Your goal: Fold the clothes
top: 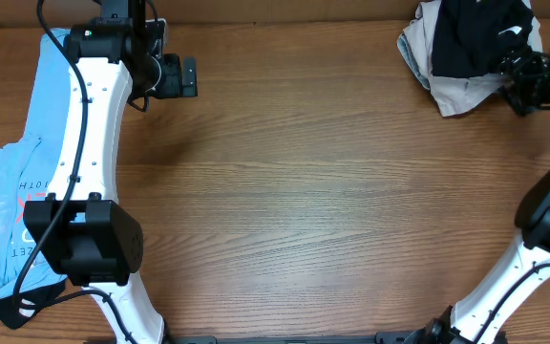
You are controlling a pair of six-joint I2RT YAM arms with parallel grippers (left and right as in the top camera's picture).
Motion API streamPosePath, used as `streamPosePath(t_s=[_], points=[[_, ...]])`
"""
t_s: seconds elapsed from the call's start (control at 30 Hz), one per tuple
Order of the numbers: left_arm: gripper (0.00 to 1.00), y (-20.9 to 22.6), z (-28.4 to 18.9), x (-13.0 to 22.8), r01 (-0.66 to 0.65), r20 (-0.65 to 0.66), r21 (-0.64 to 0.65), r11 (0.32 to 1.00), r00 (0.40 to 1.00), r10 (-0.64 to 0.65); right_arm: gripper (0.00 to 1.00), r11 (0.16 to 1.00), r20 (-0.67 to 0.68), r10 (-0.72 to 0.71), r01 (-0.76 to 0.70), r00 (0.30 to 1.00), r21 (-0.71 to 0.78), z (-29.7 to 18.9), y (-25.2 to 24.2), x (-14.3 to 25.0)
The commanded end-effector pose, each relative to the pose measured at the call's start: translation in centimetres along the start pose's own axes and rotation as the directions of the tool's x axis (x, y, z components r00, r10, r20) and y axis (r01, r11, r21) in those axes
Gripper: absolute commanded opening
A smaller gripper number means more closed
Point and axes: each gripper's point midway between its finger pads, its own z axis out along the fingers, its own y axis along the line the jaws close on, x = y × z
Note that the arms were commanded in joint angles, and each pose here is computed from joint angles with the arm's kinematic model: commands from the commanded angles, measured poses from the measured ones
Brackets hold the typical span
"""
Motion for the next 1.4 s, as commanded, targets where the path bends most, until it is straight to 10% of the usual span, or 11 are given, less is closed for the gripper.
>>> streamPosePath(t_s=[0.0, 0.27, 0.67, 1.37], points=[[1.0, -0.3, 0.4, 0.2, -0.025, -0.014, 0.012, 1.0, 1.0, 0.025, 0.92, 0.993, 0.138, -0.113, 0.117, 0.984, -0.025, -8.1, 4.9, -1.8], [1.0, -0.2, 0.4, 1.1, -0.02, -0.05, 0.009, 1.0, 0.999, 0.02, 1.0, 0.963, 0.299, -0.255, 0.27, 0.92, -0.009, -19.3, 11.4, 0.1], [1.0, -0.2, 0.4, 1.0, -0.02, -0.047, 0.009, 1.0, 0.999, 0.021, 1.0, 0.815, 0.306, -0.562, 0.578, 0.769, 0.044, -30.0, 19.3, 14.2], [1.0, -0.2, 0.4, 1.0, -0.02, -0.047, 0.009, 1.0, 0.999, 0.021, 1.0, 0.798, 0.152, -0.595, 0.602, 0.789, -0.002, -30.2, 18.7, 20.5]])
